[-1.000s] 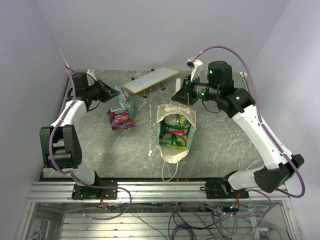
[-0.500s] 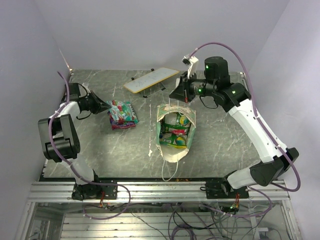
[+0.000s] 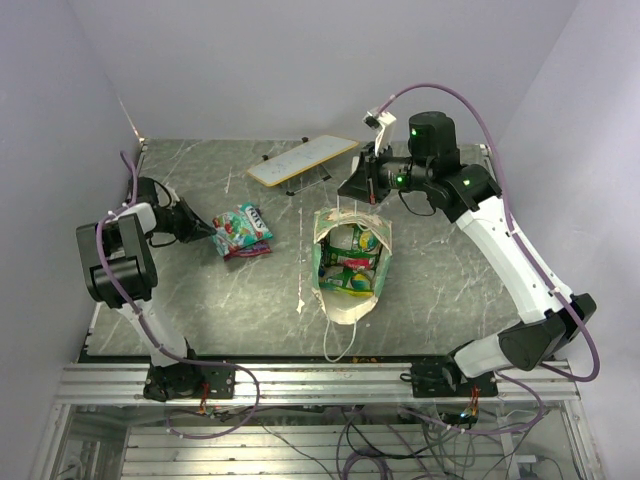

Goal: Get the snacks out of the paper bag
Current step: Place the snack at the center of the board, then take out the snack from the paper bag.

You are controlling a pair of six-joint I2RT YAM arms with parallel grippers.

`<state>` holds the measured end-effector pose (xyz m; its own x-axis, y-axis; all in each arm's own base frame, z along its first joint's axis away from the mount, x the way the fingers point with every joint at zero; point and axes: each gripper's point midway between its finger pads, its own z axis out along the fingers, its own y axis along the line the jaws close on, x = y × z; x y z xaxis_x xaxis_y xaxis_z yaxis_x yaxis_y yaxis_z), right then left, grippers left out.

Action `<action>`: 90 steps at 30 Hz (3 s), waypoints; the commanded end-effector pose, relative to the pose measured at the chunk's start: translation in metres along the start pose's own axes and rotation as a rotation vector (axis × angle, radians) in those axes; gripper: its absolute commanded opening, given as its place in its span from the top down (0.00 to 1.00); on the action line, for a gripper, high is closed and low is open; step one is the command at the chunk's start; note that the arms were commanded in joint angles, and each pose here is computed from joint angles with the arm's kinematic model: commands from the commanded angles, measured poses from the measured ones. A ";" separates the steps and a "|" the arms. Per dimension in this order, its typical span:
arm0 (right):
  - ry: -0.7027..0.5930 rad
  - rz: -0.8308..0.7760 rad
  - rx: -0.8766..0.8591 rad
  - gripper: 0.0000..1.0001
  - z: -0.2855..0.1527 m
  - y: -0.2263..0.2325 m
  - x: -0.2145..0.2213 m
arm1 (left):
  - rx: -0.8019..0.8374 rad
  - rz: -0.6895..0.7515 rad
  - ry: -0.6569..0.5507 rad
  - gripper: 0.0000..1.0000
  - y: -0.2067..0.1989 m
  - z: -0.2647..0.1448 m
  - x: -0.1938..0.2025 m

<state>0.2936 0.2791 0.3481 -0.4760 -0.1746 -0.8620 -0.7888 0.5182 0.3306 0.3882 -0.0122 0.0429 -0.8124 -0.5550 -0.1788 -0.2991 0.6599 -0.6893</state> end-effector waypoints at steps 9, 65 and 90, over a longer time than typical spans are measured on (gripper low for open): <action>-0.054 0.003 -0.009 1.00 -0.007 0.006 -0.014 | -0.170 0.076 -0.158 0.25 -0.009 -0.045 -0.033; -0.124 0.095 0.039 1.00 -0.021 0.007 -0.028 | 0.279 2.043 -0.043 0.40 -0.254 -0.028 0.361; -0.155 0.122 0.039 1.00 -0.025 0.002 -0.048 | 0.180 2.064 0.022 0.44 -0.242 0.032 0.327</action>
<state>0.3031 0.2680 0.3782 -0.5374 -0.0144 -0.8432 -0.6953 0.5734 0.4333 0.1986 -0.3608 0.1191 0.1529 0.7933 -0.5893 0.9086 0.1216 0.3995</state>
